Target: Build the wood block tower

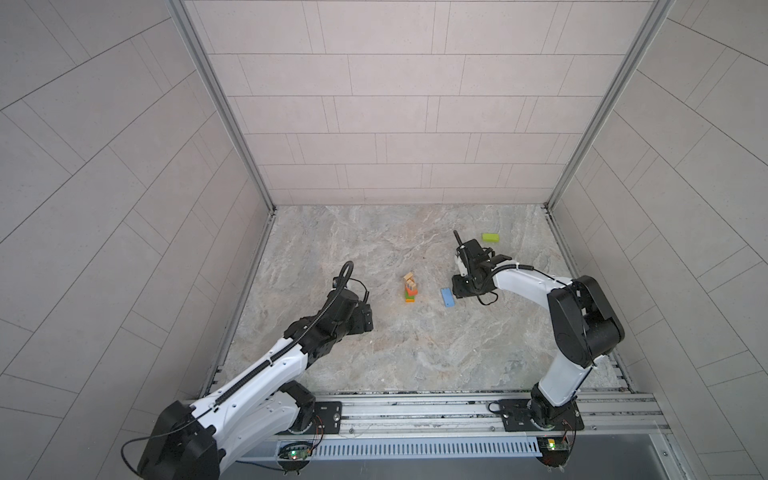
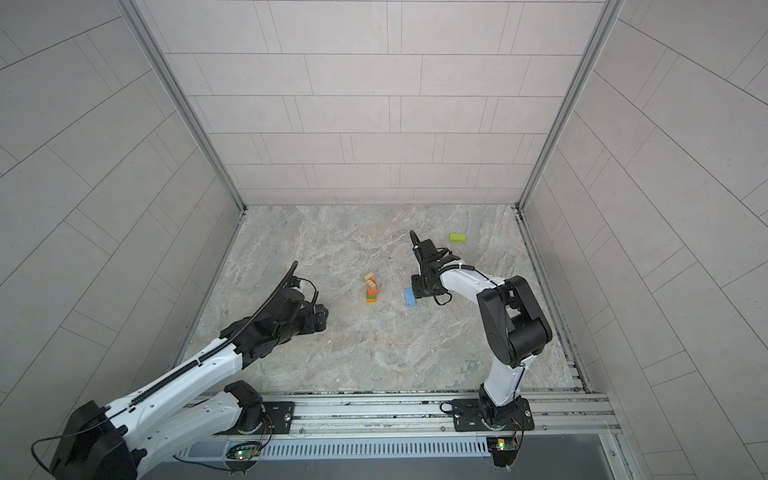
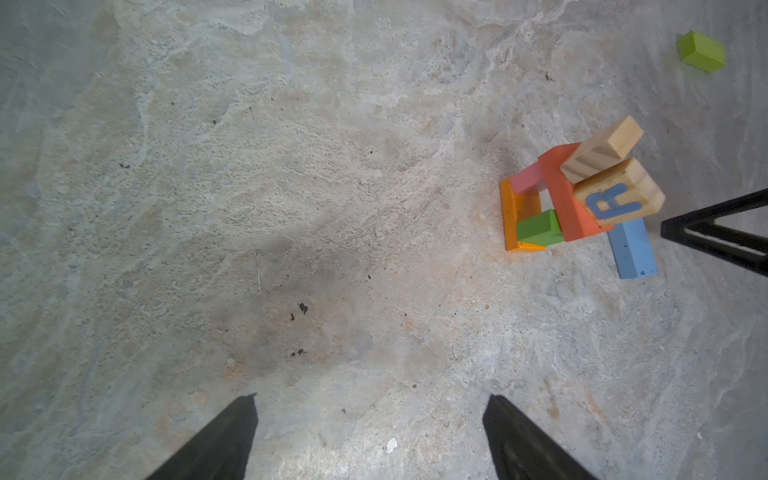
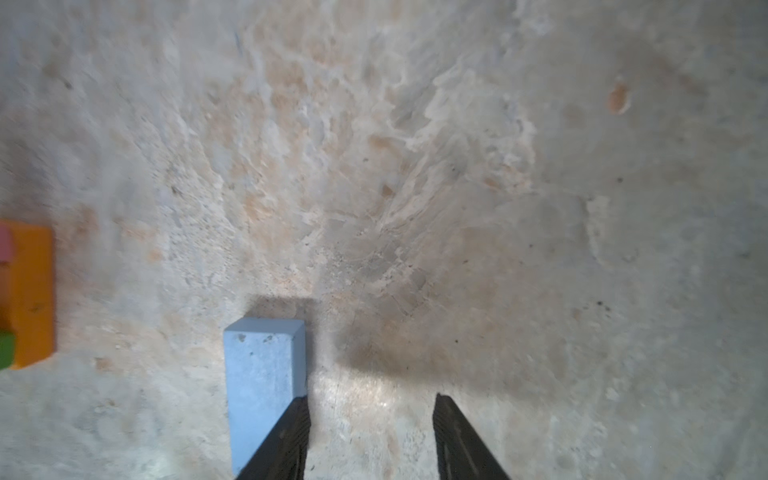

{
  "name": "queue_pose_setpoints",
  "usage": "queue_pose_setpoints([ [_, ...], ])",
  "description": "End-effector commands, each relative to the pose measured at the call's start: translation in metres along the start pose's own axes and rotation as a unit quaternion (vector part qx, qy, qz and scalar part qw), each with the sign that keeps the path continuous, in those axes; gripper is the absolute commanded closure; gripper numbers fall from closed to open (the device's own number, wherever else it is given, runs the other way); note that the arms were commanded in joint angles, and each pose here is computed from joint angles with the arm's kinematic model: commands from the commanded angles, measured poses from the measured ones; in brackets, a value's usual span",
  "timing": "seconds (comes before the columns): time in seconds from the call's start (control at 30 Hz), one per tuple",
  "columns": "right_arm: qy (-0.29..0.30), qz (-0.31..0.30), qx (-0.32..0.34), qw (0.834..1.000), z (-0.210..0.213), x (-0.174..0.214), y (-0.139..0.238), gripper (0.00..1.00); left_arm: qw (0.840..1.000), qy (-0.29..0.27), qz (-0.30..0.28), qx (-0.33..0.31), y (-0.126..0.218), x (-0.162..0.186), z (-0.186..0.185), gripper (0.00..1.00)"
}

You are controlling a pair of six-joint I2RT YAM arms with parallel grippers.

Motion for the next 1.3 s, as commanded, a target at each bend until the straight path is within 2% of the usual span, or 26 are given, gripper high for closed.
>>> queue_pose_setpoints([
  [0.0,0.014,0.001,0.008,1.000,0.006,0.008,0.015,0.47,1.000,-0.005,-0.012,-0.009,-0.005,-0.008,-0.004,0.06],
  [0.23,0.021,0.008,0.003,1.000,0.026,0.012,0.011,0.48,0.999,-0.008,-0.006,-0.036,-0.024,-0.008,-0.003,0.00],
  [0.4,0.022,0.016,0.007,1.000,0.032,0.012,0.003,0.47,0.997,-0.014,0.001,-0.069,-0.037,-0.010,0.001,0.00],
  [0.6,0.029,0.034,0.018,0.999,0.035,0.014,-0.012,0.46,0.993,-0.031,0.049,-0.099,-0.055,-0.003,-0.001,0.00],
  [0.83,0.031,0.040,0.023,0.998,0.034,0.014,-0.018,0.54,0.991,-0.037,0.072,-0.108,-0.067,0.003,0.000,0.00],
  [1.03,0.031,0.044,0.021,0.998,0.036,0.012,-0.020,0.69,0.992,-0.035,0.067,-0.105,-0.065,0.002,-0.001,0.00],
  [1.27,0.034,0.039,0.019,0.998,0.038,0.008,-0.010,0.80,0.993,-0.033,0.060,-0.098,-0.057,-0.002,-0.003,0.00],
])
Point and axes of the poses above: each gripper's point midway between its finger pads, its own y axis back along the fingers, its own z axis along the line the jaws close on, x = y × z, the point moved 4 cm from there along y, back along the fingers, and after that the axes turned 8 degrees about y, right-handed, at the moved point
